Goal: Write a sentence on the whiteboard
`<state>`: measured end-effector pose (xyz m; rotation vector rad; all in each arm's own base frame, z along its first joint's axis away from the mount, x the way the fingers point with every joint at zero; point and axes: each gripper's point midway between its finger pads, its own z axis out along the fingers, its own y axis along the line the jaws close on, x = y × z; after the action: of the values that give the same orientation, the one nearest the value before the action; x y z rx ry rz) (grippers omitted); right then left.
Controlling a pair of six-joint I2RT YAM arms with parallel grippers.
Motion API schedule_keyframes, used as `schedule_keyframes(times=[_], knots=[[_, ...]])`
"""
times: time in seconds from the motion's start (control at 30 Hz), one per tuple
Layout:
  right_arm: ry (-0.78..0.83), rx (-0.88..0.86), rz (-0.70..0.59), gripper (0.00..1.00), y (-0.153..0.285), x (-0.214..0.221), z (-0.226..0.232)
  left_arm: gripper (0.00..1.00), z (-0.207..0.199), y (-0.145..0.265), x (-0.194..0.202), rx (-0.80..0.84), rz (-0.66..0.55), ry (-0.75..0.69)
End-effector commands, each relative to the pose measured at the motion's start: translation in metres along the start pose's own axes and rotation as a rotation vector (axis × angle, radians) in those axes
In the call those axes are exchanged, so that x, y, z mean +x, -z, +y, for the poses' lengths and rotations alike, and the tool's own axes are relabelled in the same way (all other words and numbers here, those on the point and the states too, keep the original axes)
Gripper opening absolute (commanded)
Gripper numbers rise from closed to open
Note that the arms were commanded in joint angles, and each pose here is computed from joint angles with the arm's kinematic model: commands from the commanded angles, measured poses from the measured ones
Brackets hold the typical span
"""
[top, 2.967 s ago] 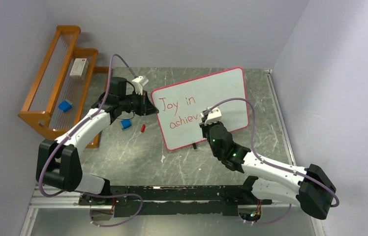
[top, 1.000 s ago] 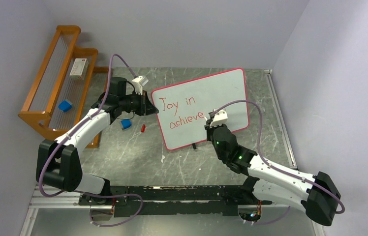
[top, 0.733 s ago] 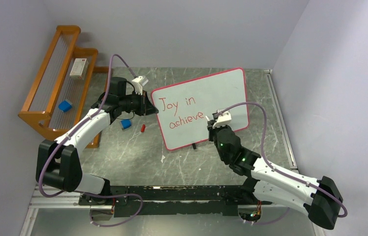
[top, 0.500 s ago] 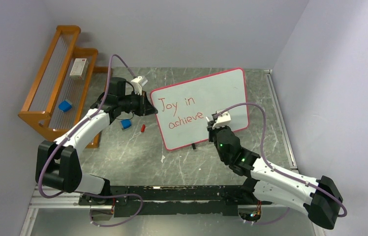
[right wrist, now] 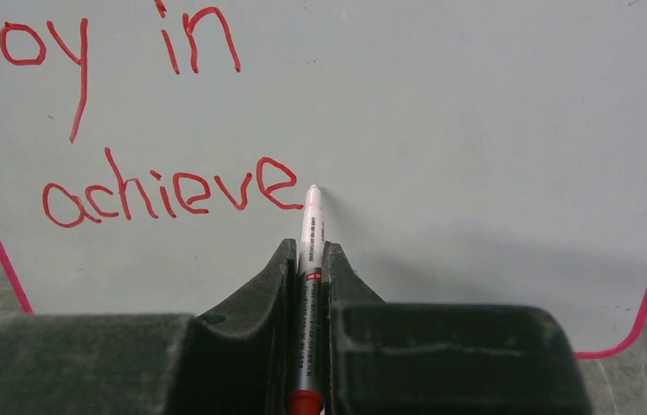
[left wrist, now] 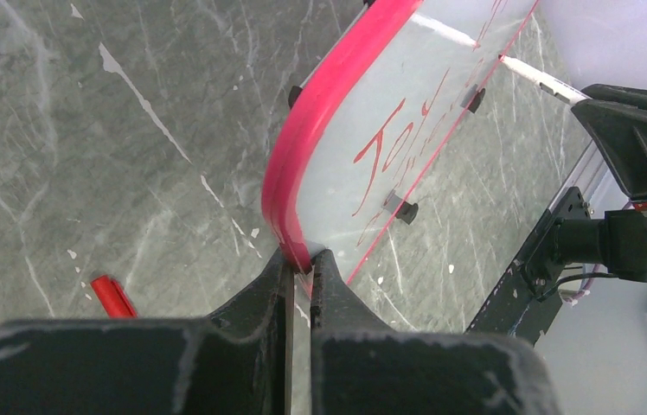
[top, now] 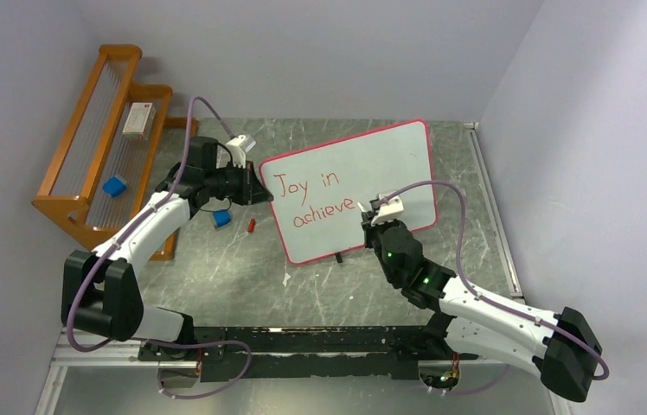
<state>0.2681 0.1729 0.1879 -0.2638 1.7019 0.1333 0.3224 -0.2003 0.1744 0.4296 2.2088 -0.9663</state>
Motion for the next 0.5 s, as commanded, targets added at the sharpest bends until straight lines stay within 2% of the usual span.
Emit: schedule_keyframes(times=[0.0, 0.47], knots=[[-0.014, -0.007, -0.037, 0.0, -0.0015, -0.0075, 0.0003, 0.05, 0.0296, 0.0135, -0.0198, -0.146, -0.083, -0.064], [-0.008, -0.029, -0.069, 0.0, -0.0049, -0.0135, 0.0057, 0.05, 0.0226, 0.0156, -0.024, -0.118, -0.097, -0.063]])
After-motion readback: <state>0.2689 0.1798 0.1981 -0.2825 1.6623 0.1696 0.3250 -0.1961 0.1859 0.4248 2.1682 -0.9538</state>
